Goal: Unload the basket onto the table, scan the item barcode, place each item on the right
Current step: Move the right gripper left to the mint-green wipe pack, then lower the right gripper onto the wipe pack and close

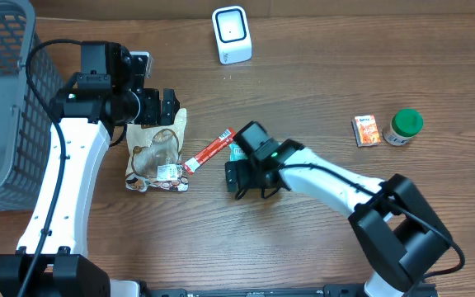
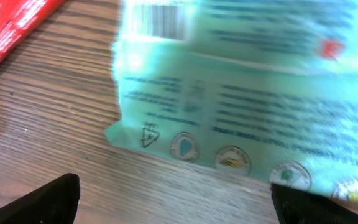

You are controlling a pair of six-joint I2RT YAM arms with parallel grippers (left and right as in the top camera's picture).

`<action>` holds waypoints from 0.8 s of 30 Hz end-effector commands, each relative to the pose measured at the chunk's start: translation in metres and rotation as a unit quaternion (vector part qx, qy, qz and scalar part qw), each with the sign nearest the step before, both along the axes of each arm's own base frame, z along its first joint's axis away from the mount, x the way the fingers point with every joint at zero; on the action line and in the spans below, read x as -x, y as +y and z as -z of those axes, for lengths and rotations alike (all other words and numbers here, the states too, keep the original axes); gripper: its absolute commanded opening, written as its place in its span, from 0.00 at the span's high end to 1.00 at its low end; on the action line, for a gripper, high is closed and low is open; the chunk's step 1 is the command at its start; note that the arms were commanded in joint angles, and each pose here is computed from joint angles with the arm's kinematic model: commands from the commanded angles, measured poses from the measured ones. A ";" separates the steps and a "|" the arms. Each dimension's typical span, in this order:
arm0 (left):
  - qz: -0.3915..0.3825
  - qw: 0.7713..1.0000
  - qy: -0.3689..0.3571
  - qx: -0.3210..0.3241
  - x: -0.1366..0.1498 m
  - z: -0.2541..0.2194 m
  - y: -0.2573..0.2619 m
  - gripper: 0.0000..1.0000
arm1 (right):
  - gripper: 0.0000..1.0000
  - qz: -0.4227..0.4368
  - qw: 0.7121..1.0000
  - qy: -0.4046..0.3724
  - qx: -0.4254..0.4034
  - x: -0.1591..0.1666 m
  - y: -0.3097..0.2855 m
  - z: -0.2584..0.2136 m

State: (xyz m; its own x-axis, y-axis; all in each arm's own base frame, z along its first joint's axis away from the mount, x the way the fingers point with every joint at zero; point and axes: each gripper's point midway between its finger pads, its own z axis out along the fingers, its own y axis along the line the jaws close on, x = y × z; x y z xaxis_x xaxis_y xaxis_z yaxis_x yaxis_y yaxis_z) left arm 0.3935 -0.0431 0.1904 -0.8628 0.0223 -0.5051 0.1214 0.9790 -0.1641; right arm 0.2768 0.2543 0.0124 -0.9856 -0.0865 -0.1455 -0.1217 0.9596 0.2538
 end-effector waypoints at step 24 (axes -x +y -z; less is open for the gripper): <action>-0.002 1.000 0.000 0.006 -0.003 0.000 -0.002 0.00 | 0.17 0.114 0.993 0.013 -0.037 -0.038 -0.058 -0.002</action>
